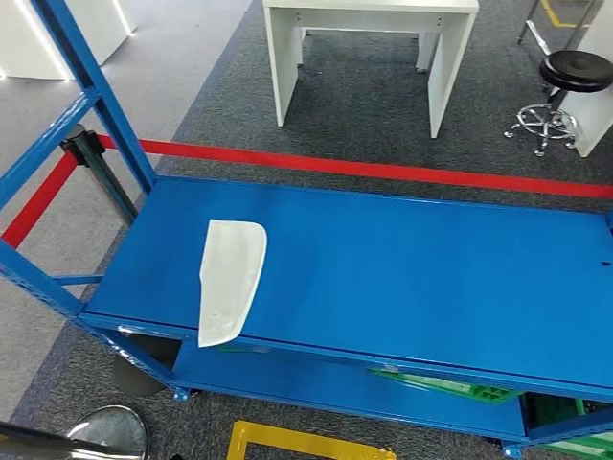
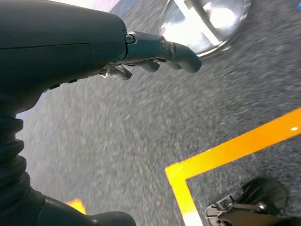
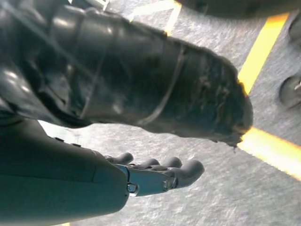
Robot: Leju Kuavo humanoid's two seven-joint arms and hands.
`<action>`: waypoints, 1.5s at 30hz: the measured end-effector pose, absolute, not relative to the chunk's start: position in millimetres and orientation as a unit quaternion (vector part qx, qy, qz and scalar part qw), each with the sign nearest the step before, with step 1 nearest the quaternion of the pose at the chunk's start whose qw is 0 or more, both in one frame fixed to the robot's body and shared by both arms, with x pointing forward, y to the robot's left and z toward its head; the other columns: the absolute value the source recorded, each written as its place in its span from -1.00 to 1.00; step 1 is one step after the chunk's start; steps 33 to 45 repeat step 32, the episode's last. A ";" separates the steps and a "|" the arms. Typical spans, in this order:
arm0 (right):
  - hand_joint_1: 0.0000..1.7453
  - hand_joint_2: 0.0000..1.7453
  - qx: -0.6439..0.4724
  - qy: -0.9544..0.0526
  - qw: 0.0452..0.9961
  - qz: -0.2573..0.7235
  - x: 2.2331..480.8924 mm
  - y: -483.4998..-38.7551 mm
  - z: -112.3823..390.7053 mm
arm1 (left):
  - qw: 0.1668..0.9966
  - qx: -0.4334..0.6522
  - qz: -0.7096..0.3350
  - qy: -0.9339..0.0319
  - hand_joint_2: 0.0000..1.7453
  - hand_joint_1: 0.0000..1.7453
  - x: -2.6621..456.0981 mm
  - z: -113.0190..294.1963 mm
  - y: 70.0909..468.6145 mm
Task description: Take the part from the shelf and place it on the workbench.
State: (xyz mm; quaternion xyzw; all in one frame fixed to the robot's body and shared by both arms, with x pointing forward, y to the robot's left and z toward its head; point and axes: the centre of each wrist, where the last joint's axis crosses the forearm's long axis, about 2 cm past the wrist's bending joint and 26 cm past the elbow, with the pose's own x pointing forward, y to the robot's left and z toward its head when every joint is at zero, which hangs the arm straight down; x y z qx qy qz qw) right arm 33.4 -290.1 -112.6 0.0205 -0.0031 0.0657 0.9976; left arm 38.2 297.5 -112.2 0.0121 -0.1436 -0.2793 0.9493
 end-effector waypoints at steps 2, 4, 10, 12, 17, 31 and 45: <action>-1.00 -1.00 0.017 -0.004 0.998 0.067 34.8 -290.2 -112.5 | 0.950 0.012 -0.280 -0.141 1.00 -1.00 35.6 -112.5 297.4; -1.00 -1.00 0.012 -0.005 0.997 0.070 35.2 -290.4 -112.5 | 0.950 0.012 -0.281 -0.138 1.00 -1.00 33.6 -112.7 297.6; -1.00 1.00 0.014 -0.003 0.997 0.076 34.6 -287.5 -112.5 | 0.949 0.014 -0.284 -0.137 1.00 -1.00 34.9 -112.5 298.6; -1.00 1.00 0.013 -0.003 0.997 0.077 34.8 -287.1 -112.5 | 0.949 0.013 -0.284 -0.136 1.00 -1.00 35.0 -112.5 298.1; -1.00 1.00 0.011 -0.003 0.997 0.077 34.2 -287.1 -112.6 | 0.949 0.013 -0.283 -0.136 1.00 -1.00 34.5 -112.6 297.3; -1.00 1.00 -0.023 -0.027 0.996 0.077 34.3 -288.4 -112.6 | 0.950 0.017 -0.280 -0.138 1.00 -1.00 34.9 -112.5 295.7; -1.00 1.00 -0.025 -0.032 0.996 0.077 34.2 -288.4 -112.6 | 0.950 0.018 -0.279 -0.138 1.00 -1.00 34.9 -112.5 295.6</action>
